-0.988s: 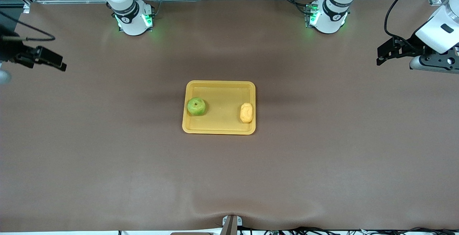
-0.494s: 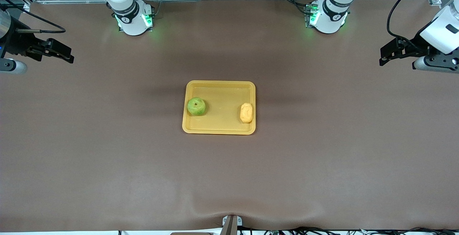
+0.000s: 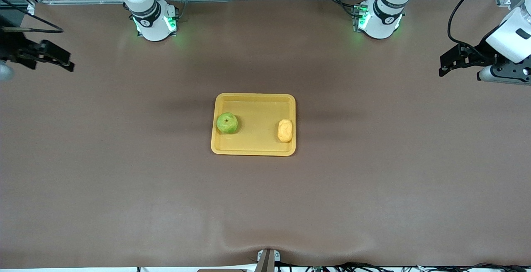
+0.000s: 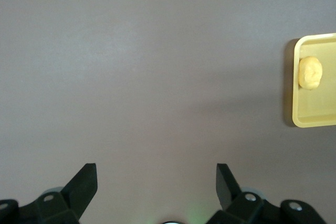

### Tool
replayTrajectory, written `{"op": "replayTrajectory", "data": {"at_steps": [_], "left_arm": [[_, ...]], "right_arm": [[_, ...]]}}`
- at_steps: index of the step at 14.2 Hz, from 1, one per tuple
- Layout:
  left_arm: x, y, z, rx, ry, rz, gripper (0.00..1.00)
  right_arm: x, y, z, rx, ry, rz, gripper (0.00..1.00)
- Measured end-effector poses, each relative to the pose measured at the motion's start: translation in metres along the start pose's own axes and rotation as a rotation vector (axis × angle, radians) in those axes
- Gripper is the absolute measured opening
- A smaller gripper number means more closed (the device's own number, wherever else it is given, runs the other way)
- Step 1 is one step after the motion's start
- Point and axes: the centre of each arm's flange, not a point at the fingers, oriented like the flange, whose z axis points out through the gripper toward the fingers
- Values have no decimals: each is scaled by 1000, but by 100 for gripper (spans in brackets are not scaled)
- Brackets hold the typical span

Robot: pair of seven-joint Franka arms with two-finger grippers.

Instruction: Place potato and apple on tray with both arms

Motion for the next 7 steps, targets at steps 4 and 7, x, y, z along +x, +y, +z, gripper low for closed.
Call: {"op": "replayTrajectory", "data": {"at_steps": [4,7], "left_arm": [[12,-2,-3,-3,15,-1,100],[14,-2,-1,-4,12,-1,100]], "right_arm": [[0,19,-1,4,-3,-25,100],[-7,16,-6,3,-3,-32,100]]}}
